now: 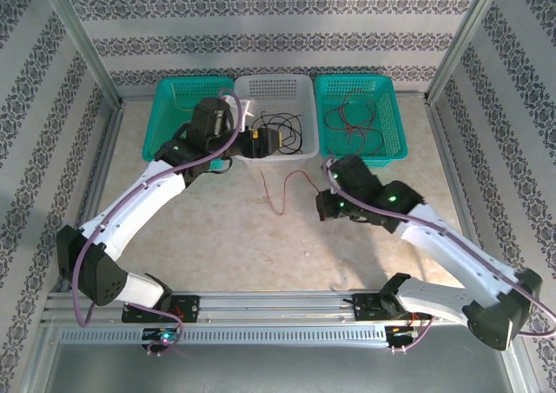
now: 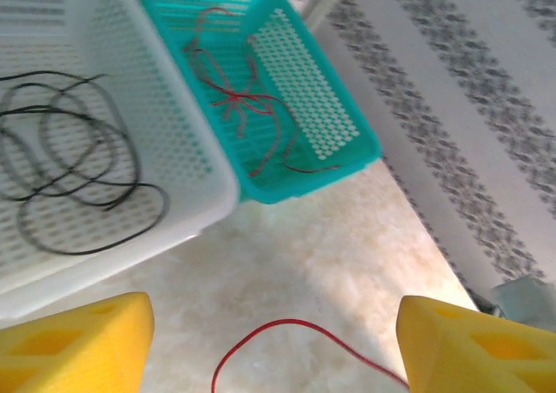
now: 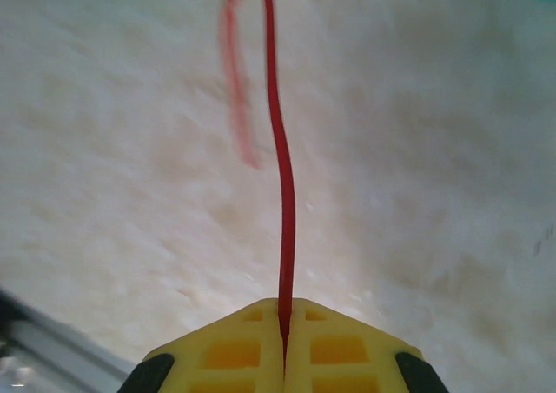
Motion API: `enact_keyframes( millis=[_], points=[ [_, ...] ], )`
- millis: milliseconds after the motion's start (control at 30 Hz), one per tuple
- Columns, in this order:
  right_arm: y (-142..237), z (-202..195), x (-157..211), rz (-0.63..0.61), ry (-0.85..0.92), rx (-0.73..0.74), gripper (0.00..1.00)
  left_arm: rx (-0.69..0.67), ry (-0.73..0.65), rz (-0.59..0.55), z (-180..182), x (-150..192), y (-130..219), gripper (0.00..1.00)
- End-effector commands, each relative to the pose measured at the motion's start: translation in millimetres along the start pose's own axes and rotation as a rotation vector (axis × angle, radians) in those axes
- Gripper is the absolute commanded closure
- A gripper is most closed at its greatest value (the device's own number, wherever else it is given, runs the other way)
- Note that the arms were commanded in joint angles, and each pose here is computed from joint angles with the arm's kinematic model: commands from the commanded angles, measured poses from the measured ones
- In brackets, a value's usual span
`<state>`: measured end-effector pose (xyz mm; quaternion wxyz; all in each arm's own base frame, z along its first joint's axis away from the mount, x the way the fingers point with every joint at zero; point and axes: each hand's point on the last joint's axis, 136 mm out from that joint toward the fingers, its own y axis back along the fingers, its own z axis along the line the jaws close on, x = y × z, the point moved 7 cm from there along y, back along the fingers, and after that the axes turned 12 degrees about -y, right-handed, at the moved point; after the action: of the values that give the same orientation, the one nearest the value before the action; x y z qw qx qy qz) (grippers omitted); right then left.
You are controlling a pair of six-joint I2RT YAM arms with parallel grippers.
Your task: Untangle the cables
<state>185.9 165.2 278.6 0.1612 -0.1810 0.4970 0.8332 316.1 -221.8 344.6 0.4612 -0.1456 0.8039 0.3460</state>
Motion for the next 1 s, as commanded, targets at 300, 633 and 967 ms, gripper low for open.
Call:
enact_keyframes(
  millis=[300, 633, 967],
  points=[
    [90.1, 49.3, -43.4, -0.111, 0.252, -0.108, 1.0, 0.334, -0.367, -0.187, -69.5, -49.6, 19.8, 0.04],
    [131.5, 70.4, -58.0, -0.207, 0.349, -0.208, 1.0, 0.277, -0.408, -0.087, -60.1, -25.7, 17.0, 0.0],
    [144.9, 80.2, -65.0, -0.245, 0.352, -0.258, 1.0, 0.299, -0.354, -0.127, -59.3, -32.3, 5.0, 0.62]
  ],
)
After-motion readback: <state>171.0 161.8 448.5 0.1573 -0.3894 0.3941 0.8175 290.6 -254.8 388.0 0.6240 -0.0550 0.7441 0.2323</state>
